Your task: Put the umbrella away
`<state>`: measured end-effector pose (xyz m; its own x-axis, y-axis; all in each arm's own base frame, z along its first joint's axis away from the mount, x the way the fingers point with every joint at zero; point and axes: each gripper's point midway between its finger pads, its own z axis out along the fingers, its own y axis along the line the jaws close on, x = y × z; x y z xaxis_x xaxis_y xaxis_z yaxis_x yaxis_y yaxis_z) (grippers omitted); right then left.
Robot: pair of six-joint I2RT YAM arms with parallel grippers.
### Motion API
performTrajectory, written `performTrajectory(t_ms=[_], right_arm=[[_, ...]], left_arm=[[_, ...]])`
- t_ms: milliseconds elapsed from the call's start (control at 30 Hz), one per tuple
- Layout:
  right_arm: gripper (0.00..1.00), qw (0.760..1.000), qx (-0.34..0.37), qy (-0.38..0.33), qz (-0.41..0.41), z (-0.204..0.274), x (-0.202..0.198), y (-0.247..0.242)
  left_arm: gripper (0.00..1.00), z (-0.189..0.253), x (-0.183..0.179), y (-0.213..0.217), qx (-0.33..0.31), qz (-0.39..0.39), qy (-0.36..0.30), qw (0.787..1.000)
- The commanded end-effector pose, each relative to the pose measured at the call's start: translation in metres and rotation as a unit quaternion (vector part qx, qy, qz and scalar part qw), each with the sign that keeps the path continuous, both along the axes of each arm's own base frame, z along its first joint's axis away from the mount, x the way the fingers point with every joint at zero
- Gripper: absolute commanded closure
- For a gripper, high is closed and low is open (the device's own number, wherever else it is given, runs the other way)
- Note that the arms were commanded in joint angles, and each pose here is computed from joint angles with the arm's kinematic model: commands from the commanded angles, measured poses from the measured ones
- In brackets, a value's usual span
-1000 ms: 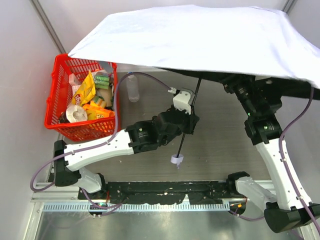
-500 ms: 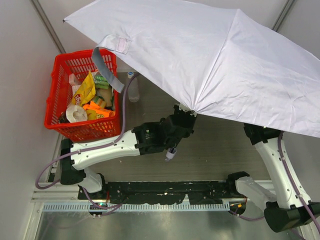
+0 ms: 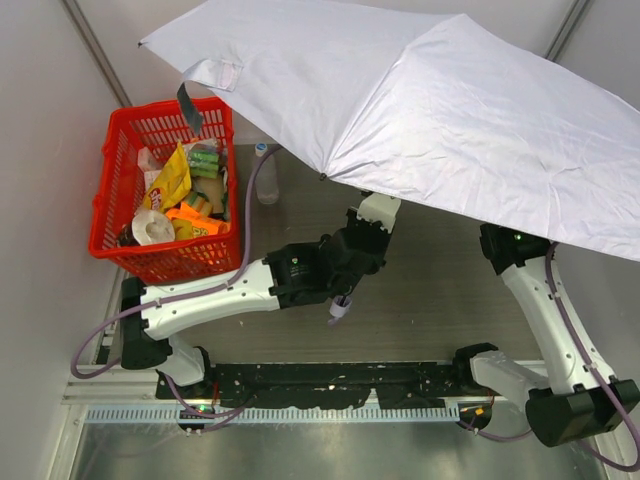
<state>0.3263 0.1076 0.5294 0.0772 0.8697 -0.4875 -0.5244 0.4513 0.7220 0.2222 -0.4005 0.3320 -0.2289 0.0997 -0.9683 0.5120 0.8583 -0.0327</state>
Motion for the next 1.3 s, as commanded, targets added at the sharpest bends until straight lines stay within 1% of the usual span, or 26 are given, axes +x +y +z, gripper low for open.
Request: performTrajectory(t_ms=[0, 67, 200, 333, 433, 533, 667, 767, 900, 933, 967, 1000, 1100, 1167, 1200, 1233, 1267], right_arm=[[0.28, 0.998, 0.027, -0.060, 0.017, 0.045, -0.009, 0.000], [0.31, 0.997, 0.037, -0.068, 0.021, 0.050, -0.006, 0.001], [0.35, 0.997, 0.044, -0.063, 0.006, 0.052, 0.004, -0.003], [0.37, 0.996, 0.053, -0.069, 0.012, 0.059, 0.010, -0.001], [0.39, 0.995, 0.071, -0.068, -0.011, 0.061, 0.014, -0.010], [0.40, 0.996, 0.066, -0.057, -0.012, 0.063, 0.024, -0.008], [0.47, 0.997, 0.052, -0.048, 0.003, 0.066, 0.032, 0.000], [0.58, 0.998, 0.050, -0.042, 0.002, 0.063, 0.034, 0.001], [0.61, 0.999, 0.038, -0.025, -0.009, 0.056, 0.038, -0.001], [0.65, 0.999, 0.036, -0.020, -0.018, 0.053, 0.040, -0.004], [0.74, 0.999, 0.036, -0.020, -0.020, 0.054, 0.038, -0.004], [0.77, 0.999, 0.036, -0.007, -0.031, 0.050, 0.041, -0.008], [0.79, 0.998, 0.031, 0.017, -0.047, 0.043, 0.047, -0.012], [0.89, 0.997, 0.031, 0.044, -0.058, 0.037, 0.052, -0.015], [1.00, 0.995, 0.040, 0.061, -0.067, 0.034, 0.055, -0.019], [1.00, 0.992, 0.039, 0.095, -0.073, 0.024, 0.061, -0.020], [1.00, 0.992, 0.042, 0.092, -0.074, 0.037, 0.056, -0.022]], left_arm=[[1.00, 0.050, 0.002, -0.005, -0.075, 0.008, -0.022, 0.997], [1.00, 0.048, 0.002, -0.007, -0.071, 0.004, -0.019, 0.997], [1.00, 0.046, 0.001, -0.008, -0.070, 0.002, -0.016, 0.997], [1.00, 0.043, 0.000, -0.010, -0.067, -0.001, -0.012, 0.998], [1.00, 0.041, 0.000, -0.010, -0.065, 0.001, -0.010, 0.998], [1.00, 0.041, -0.002, -0.012, -0.065, -0.002, -0.010, 0.998], [1.00, 0.042, -0.004, -0.015, -0.064, -0.007, -0.010, 0.998], [1.00, 0.043, -0.005, -0.013, -0.061, -0.003, -0.013, 0.998], [1.00, 0.044, -0.005, -0.011, -0.056, -0.001, -0.017, 0.998], [1.00, 0.044, -0.004, -0.010, -0.054, 0.001, -0.019, 0.998], [1.00, 0.044, -0.004, -0.010, -0.053, 0.004, -0.021, 0.998], [1.00, 0.045, -0.004, -0.010, -0.050, 0.006, -0.023, 0.998], [1.00, 0.045, -0.003, -0.009, -0.042, 0.015, -0.031, 0.999], [1.00, 0.049, -0.002, -0.007, -0.034, 0.030, -0.042, 0.998], [1.00, 0.050, -0.001, -0.006, -0.028, 0.043, -0.049, 0.997], [1.00, 0.050, 0.002, -0.004, -0.019, 0.057, -0.057, 0.997], [1.00, 0.052, 0.004, -0.004, -0.013, 0.064, -0.063, 0.996]])
